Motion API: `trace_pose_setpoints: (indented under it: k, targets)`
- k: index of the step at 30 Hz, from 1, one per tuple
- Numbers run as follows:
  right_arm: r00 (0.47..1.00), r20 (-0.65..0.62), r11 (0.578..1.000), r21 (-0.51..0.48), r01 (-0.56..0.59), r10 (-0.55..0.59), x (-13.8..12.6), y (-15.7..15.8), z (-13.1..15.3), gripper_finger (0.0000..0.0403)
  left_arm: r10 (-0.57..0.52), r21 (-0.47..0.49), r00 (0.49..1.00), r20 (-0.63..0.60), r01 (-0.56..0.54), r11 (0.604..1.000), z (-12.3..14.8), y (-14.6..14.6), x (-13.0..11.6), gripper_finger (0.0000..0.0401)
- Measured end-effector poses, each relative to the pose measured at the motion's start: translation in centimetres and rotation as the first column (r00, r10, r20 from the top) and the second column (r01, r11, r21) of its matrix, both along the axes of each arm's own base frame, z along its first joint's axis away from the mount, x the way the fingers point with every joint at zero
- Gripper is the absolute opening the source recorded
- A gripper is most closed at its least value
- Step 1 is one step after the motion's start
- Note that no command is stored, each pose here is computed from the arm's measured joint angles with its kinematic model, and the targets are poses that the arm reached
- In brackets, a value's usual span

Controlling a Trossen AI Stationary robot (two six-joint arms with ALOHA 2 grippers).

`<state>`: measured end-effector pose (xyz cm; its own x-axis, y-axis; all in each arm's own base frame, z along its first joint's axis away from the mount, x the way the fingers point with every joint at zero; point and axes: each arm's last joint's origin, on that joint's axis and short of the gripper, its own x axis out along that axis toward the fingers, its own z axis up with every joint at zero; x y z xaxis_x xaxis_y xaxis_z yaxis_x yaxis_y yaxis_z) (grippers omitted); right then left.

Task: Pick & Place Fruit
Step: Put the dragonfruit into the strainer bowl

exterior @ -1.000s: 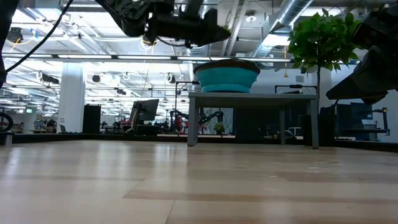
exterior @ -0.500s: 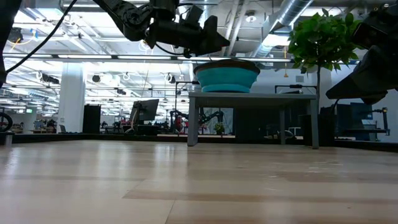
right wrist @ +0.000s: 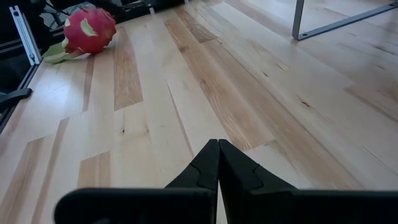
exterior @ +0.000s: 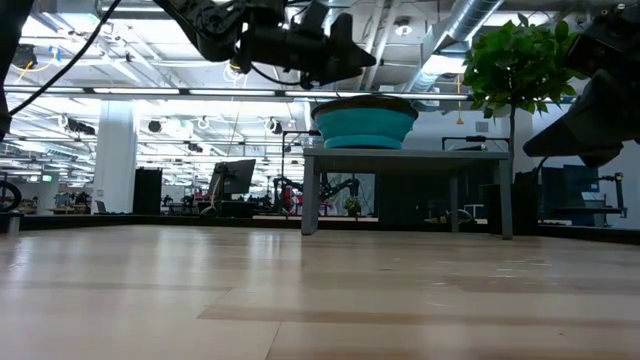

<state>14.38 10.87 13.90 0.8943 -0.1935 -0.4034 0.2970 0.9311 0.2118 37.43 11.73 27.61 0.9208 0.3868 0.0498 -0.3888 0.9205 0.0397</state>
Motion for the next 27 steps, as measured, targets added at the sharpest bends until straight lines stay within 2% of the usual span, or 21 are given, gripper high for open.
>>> trace_pose_setpoints:
  k: [7,18,24,27]
  targets:
    - [1.000,0.010,1.000,0.009,0.000,0.000,0.1,0.1,0.1,0.0000,-0.025,0.002,1.000,0.007,0.025,1.000,0.1,-0.9,0.3,0.0175]
    - [1.000,0.010,1.000,0.009,0.000,0.000,0.1,0.1,0.1,0.0000,-0.058,0.002,0.998,0.009,0.058,0.998,0.1,-2.3,0.6,0.0150]
    - [1.000,0.014,1.000,0.014,-0.001,0.000,0.1,0.1,0.1,0.0000,-0.098,0.005,0.995,0.017,0.097,0.995,0.4,-3.8,0.8,0.0137]
    - [1.000,0.016,1.000,0.023,0.002,-0.002,0.1,0.1,0.1,0.0000,-0.153,0.008,0.988,0.030,0.153,0.988,0.9,-4.9,0.6,0.0129]
